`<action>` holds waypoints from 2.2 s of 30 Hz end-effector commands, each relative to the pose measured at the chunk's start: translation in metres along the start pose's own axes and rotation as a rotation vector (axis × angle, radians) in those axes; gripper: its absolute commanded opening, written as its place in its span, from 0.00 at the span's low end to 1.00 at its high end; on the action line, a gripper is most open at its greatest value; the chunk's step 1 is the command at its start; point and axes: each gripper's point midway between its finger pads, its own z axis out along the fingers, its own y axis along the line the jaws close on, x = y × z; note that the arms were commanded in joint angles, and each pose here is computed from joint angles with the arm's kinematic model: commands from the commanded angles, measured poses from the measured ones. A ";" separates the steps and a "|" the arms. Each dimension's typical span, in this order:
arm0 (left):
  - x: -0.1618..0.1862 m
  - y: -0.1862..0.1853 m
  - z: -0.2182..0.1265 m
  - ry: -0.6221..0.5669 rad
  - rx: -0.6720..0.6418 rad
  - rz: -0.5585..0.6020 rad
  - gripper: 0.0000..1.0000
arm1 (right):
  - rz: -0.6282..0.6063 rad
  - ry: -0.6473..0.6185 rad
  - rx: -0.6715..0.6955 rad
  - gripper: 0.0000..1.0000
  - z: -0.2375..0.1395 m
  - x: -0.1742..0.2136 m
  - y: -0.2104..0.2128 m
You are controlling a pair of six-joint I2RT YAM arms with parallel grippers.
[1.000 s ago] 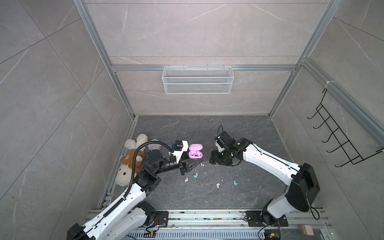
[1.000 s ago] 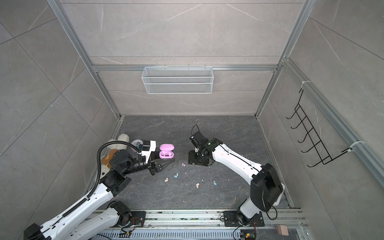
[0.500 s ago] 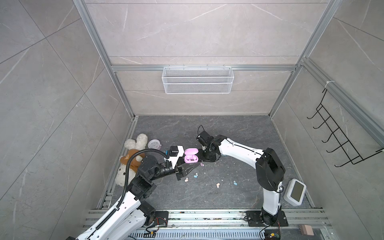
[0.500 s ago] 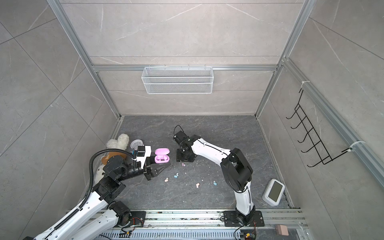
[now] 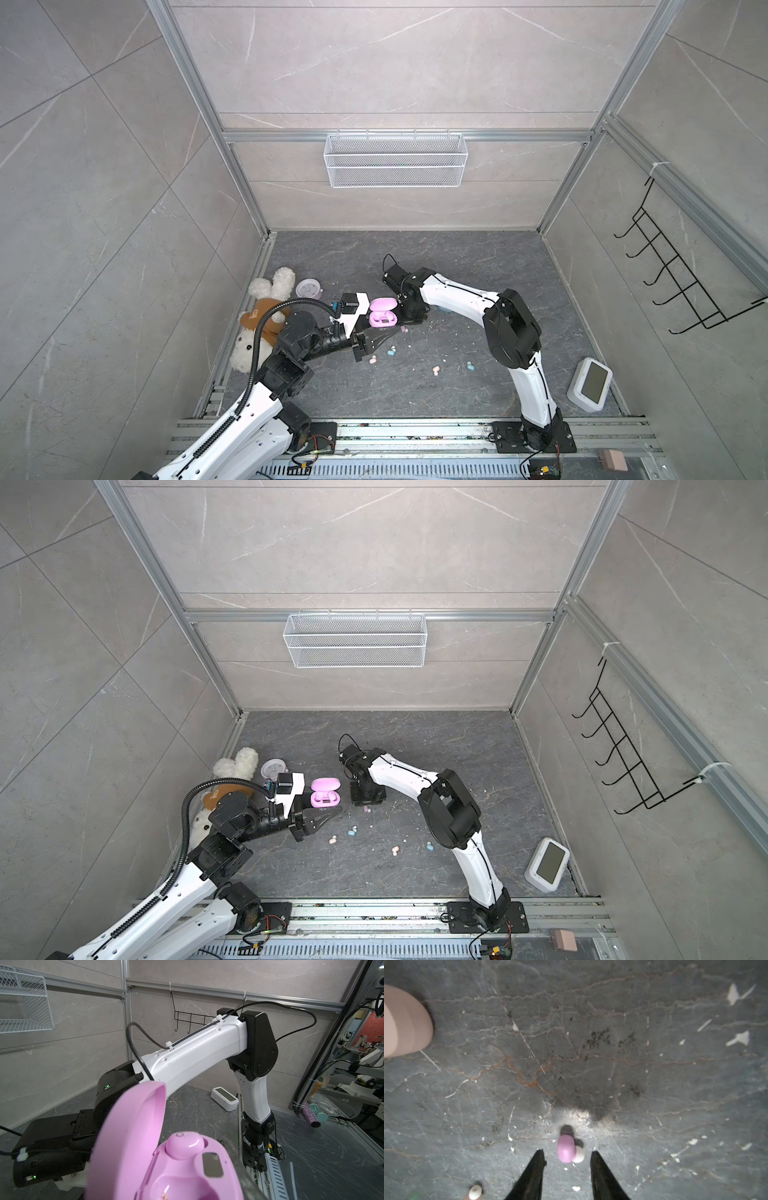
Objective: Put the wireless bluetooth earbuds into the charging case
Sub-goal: 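Move the right gripper down over the second pink earbud on the table, then close the right gripper on the second pink earbud, then lift the pink earbud and carry it toward the open case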
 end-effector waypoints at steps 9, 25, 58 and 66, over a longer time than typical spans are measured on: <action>-0.017 -0.003 -0.003 -0.054 0.000 0.073 0.26 | -0.061 0.062 0.058 0.31 0.017 0.006 -0.006; -0.016 -0.001 -0.002 -0.053 0.000 0.069 0.26 | -0.085 0.087 0.078 0.21 0.022 0.012 -0.008; -0.026 0.004 0.014 -0.061 0.043 0.068 0.28 | 0.154 -0.072 -0.031 0.06 -0.112 0.025 -0.057; -0.033 0.010 0.027 -0.076 0.071 0.063 0.29 | 0.216 -0.237 -0.115 0.06 -0.210 0.024 -0.077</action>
